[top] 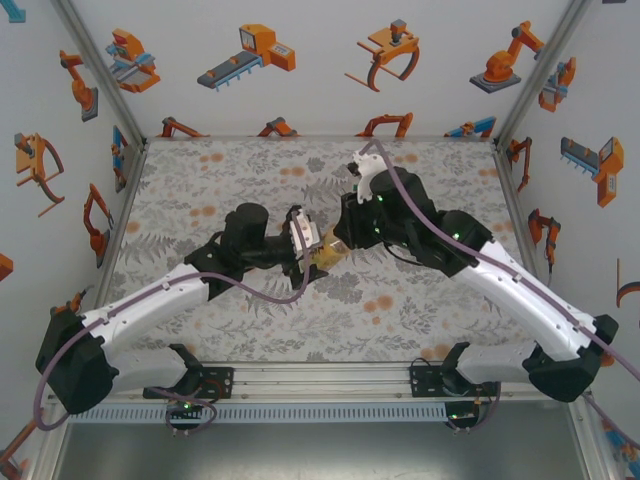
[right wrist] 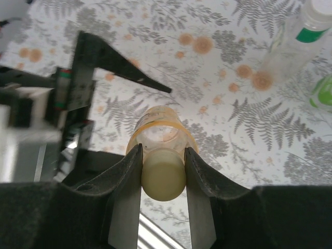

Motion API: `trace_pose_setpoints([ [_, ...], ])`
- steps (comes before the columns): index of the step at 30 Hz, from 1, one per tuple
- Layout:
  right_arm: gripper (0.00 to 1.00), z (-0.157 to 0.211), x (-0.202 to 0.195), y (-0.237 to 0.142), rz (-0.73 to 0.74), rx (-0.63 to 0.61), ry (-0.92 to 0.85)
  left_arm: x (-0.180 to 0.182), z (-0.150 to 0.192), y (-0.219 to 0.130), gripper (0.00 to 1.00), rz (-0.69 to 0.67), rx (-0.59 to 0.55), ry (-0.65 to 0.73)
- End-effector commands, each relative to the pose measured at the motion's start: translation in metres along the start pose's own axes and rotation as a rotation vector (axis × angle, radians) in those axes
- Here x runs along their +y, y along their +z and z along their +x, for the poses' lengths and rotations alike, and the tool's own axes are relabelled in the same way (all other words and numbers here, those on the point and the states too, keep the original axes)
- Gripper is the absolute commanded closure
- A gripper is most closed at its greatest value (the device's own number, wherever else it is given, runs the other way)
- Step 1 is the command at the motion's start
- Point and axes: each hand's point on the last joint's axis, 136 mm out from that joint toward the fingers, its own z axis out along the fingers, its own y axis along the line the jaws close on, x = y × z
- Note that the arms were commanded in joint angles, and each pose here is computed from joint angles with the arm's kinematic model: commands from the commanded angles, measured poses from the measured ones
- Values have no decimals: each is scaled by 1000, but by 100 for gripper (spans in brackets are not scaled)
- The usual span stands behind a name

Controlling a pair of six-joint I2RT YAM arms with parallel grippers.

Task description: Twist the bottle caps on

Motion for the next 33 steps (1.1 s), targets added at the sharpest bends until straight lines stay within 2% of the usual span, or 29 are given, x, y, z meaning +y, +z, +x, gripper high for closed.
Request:
trace_pose_setpoints([
  [1,82,-9,-20,15,91,-2,-61,6,-6,-9,3,-55,-19,-2],
  [6,84,-4,-55,53,175,62,-90,8,0,-19,3,-99,4,-5],
  [13,85,-17,-102,86,263,75,-94,7,7,-30,3,-130,23,-13],
  [26,84,-1,-129,117,282,162,-84,5,11,-36,3,-140,32,-24],
  [31,79,5,-131,121,289,184,-86,5,10,-36,3,-140,25,-25],
  [33,70,6,-132,122,290,186,-86,5,11,-36,3,-140,27,-26],
])
